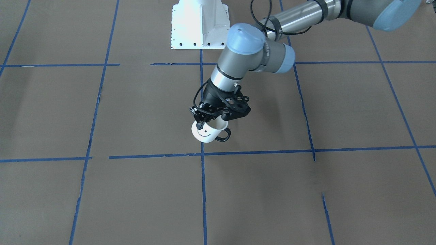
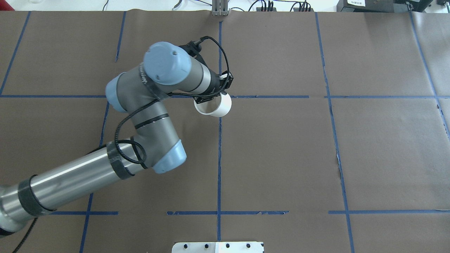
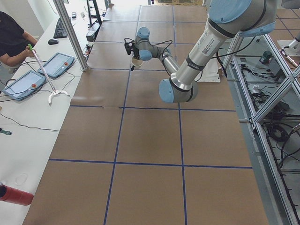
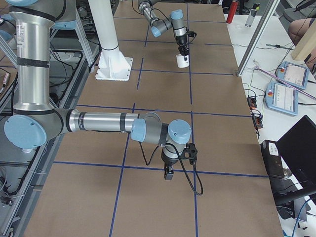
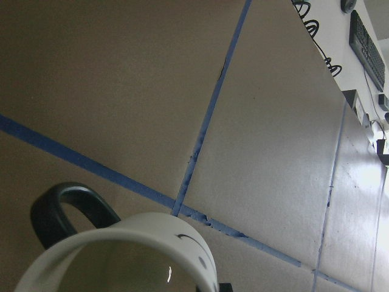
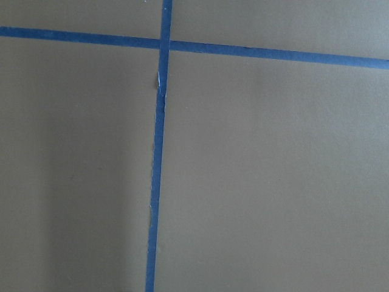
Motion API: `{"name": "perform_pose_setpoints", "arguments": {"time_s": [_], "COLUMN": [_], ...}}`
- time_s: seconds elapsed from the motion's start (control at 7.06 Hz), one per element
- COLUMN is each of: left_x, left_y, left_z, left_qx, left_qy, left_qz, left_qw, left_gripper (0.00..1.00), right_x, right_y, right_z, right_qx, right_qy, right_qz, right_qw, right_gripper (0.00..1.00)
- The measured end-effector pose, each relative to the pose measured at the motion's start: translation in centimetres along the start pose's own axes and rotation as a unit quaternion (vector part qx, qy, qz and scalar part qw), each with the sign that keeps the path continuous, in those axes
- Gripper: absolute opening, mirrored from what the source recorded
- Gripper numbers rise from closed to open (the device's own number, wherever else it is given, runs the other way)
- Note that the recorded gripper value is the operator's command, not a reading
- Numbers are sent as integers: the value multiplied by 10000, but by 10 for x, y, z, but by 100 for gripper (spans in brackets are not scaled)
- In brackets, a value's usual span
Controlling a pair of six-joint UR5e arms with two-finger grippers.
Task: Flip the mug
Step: 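Lift the mug with the left gripper and carry it toward the table center, then rotate the left wrist to turn the mug upright and lower it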
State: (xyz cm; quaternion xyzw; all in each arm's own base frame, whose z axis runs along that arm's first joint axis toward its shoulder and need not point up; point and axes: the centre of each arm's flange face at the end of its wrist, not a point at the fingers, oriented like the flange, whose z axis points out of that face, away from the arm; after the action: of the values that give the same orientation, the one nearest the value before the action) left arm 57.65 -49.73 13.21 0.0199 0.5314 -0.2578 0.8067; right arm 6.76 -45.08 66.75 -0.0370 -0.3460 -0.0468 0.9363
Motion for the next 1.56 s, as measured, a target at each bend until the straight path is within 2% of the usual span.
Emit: {"name": "perform_pose_setpoints", "arguments": {"time_s": [0.14,0.42,0.71,0.99,1.42,1.56], "left_x": [13,42,48,46,44,44], "left_y": [38,66,70,74,79,80], "left_z": [21,39,41,44,46,47], "left_qx": [237,440,471,433,390,386], "left_qy": [-499,-1309,-1727,-1882,-1894,-1892], "left_qz": [164,536,754,860,893,895], "left_qw": [9983,9890,9810,9774,9770,9771], "left_gripper": [0,0,0,0,0,6], "right_x": [0,0,0,0,0,0], "right_y": [0,0,0,0,0,0], "right_z": [0,0,0,0,0,0], "right_qx": [0,0,0,0,0,0], "right_qy": [0,0,0,0,0,0], "right_qz": [0,0,0,0,0,0], "right_qw": [10000,10000,10000,10000,10000,10000], "right_gripper": [100,100,100,100,100,100]}}
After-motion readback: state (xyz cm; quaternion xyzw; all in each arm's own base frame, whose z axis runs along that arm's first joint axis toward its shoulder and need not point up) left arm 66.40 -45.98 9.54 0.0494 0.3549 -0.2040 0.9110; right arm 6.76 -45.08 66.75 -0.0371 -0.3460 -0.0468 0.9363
